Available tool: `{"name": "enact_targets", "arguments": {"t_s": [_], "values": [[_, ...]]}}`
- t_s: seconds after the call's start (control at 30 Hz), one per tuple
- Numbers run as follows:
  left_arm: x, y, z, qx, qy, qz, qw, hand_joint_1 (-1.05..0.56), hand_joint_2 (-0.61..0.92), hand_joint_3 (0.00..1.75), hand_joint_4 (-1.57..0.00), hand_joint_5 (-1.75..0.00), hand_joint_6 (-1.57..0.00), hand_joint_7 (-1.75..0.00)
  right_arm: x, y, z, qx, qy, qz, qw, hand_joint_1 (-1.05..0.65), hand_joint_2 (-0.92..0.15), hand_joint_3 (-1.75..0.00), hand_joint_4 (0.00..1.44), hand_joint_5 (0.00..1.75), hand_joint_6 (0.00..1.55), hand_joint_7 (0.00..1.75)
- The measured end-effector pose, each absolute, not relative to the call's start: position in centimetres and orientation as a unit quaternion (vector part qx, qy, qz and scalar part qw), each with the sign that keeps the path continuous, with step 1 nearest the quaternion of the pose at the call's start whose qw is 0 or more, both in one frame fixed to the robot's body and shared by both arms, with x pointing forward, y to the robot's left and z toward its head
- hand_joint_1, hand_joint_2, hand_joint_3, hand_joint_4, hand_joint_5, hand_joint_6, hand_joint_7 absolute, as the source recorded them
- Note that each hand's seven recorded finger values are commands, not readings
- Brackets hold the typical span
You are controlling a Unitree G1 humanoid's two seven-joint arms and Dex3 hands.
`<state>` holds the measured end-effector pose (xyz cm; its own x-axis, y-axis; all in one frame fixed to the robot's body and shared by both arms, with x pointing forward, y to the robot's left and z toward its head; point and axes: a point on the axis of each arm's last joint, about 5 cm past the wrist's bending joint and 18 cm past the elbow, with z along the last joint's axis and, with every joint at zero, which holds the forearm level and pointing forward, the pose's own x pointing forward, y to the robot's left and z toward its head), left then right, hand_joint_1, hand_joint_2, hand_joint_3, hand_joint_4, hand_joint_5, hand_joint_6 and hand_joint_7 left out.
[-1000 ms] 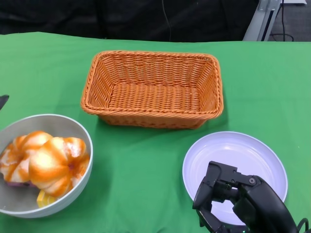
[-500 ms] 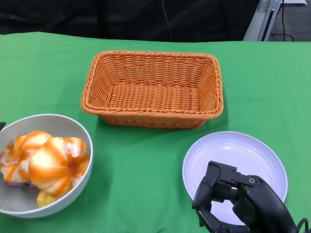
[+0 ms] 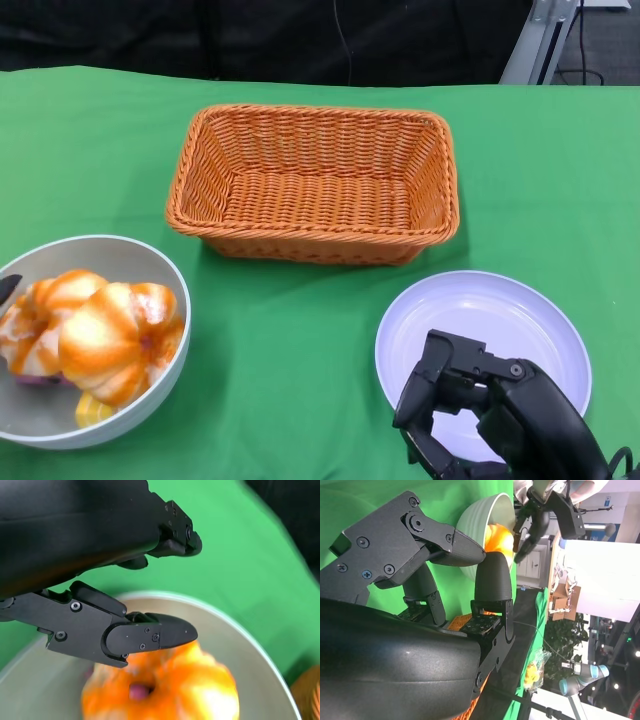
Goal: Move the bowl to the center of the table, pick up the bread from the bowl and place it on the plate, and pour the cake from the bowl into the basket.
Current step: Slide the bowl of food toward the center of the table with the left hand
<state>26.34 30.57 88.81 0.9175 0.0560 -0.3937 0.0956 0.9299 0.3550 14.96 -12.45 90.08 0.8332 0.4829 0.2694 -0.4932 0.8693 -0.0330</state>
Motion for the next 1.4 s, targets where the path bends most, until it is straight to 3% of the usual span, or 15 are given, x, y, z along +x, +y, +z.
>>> {"name": "enact_targets", "arguments": {"t_s": [0.2,0.97,1.13,1.4], "values": [[26.8,30.1,88.9,0.083,0.234,-0.02,0.968,-0.63,0.92,0.56,-0.04,-0.02,-0.06,-0.02,15.0,-12.4,90.0,0.019,-0.13,0.255,0.958,-0.28,-0.5,-1.05,0.7,1.67,0.66,1.43],[26.7,27.5,90.4,0.066,0.236,-0.046,0.968,-0.61,0.92,0.59,-0.04,-0.01,-0.04,0.0,15.0,-12.3,90.1,0.014,-0.133,0.255,0.958,-0.28,-0.5,-1.07,0.71,1.67,0.66,1.44],[25.9,26.7,90.8,0.047,0.242,-0.084,0.965,-0.59,0.92,0.61,-0.02,-0.01,-0.01,-0.01,15.1,-12.2,90.1,0.014,-0.139,0.255,0.957,-0.29,-0.49,-1.09,0.71,1.68,0.67,1.44],[25.3,26.1,91.1,0.034,0.251,-0.099,0.962,-0.59,0.92,0.6,-0.03,-0.01,-0.02,0.0,15.1,-12.2,90.1,0.012,-0.143,0.255,0.956,-0.31,-0.48,-1.08,0.72,1.68,0.67,1.45]]}}
